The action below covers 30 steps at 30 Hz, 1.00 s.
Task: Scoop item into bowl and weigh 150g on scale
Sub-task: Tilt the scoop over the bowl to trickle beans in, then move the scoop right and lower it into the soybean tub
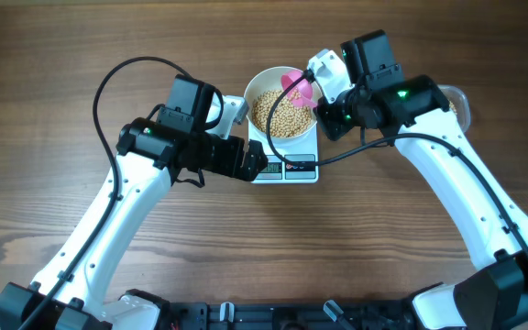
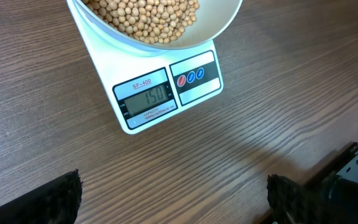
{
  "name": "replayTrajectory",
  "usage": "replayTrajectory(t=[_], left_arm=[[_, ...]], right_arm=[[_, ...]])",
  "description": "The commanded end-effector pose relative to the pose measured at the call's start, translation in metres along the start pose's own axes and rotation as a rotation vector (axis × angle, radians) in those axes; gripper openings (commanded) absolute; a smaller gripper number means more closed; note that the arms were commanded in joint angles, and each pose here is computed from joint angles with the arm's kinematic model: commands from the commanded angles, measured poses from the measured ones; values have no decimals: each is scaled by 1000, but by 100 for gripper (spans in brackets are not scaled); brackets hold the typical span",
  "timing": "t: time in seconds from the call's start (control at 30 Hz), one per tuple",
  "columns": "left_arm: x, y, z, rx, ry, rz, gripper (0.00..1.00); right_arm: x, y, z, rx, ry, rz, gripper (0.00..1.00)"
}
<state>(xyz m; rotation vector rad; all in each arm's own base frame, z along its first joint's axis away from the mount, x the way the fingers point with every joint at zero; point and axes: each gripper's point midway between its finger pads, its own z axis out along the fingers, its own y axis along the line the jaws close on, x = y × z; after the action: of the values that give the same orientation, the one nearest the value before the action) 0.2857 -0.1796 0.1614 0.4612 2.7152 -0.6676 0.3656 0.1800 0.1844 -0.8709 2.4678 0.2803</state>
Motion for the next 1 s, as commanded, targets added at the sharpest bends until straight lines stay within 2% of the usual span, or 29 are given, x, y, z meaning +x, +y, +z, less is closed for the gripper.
replayTrajectory(t=[0.0,0.5,0.63,0.8,0.97], left_arm=[[-2,-2,0,10,-2,16,100],[-2,-2,0,10,-2,16,100],[-2,-2,0,9,-2,16,100],[-2,-2,0,10,-2,16,100],[-2,-2,0,9,-2,16,100]], right_arm=[[-10,-1,-8,3,-32,9,4],[-11,-1,-9,2,-38,65,4],[-13,6,-10,-74,-56,94,4],[-15,-4,-19,-147,-95,208,4],[-18,-29,-42,-109,-162,268,4]])
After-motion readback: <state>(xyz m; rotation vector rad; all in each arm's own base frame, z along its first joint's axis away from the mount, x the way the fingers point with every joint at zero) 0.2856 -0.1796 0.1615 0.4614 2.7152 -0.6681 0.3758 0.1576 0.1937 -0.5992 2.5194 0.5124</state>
